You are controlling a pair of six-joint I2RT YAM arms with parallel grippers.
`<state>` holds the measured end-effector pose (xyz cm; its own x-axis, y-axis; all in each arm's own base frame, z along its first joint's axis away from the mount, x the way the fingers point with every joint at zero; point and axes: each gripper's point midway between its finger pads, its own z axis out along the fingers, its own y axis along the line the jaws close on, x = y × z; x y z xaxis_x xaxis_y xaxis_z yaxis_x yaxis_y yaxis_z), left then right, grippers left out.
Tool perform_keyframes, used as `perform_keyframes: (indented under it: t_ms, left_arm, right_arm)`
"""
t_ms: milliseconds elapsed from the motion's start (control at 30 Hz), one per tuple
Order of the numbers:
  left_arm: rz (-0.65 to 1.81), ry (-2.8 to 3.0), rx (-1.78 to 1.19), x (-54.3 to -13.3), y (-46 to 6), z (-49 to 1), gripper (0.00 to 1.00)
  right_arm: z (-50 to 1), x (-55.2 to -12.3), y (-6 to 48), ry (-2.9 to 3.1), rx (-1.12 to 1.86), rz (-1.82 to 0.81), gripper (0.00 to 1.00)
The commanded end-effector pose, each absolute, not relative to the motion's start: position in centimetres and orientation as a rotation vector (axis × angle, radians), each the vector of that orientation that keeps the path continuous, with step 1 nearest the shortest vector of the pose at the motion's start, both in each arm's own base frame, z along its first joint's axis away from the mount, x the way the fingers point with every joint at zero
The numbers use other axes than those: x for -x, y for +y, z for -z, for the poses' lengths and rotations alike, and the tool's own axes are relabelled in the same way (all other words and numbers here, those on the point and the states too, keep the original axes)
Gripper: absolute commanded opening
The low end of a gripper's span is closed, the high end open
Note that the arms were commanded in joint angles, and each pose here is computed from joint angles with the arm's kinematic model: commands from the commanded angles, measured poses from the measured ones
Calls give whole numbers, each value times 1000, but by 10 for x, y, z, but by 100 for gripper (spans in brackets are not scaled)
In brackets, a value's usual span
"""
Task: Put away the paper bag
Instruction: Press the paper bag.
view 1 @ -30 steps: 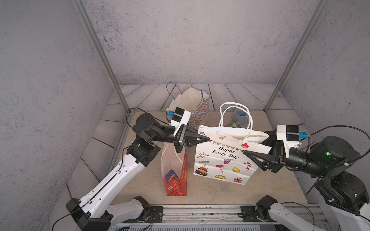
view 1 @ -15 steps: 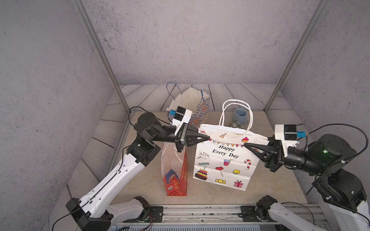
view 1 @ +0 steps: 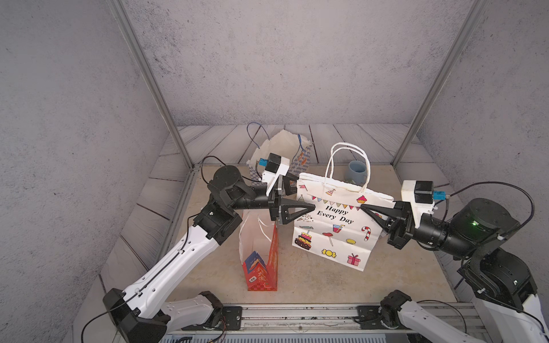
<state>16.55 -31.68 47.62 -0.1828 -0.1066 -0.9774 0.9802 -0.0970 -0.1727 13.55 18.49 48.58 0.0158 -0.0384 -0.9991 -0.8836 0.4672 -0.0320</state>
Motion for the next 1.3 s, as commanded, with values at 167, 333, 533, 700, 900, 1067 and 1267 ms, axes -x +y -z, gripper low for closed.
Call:
perform_keyframes:
  t_ms: [167, 333, 533, 700, 900, 1067, 1267]
  left_arm:
    - [1518, 1232, -1151, -161, -323, -456, 76]
    - [1500, 1202, -1203, -154, -320, -451, 65]
    - [1509, 1129, -1184, -151, -317, -464, 45]
    - [1494, 1105, -1175, -148, -313, -470, 29]
    - [1477, 1070, -1172, -142, -308, -480, 7]
    - [1447, 1045, -1144, -142, -304, -489, 0]
    - [1460, 1010, -1089, -142, -300, -500, 0]
  right_arm:
    - [-507, -138, 190, 1317, 849, -844, 2]
    - [-510, -142, 191, 1319, 820, -864, 2]
    - [-501, -147, 192, 1369, 808, -872, 3]
    - [-491, -151, 192, 1410, 803, -862, 3]
    - [-482, -155, 191, 1444, 787, -858, 5]
    - [-487, -156, 188, 1446, 752, -856, 29]
    - [-481, -155, 182, 1463, 711, -851, 58]
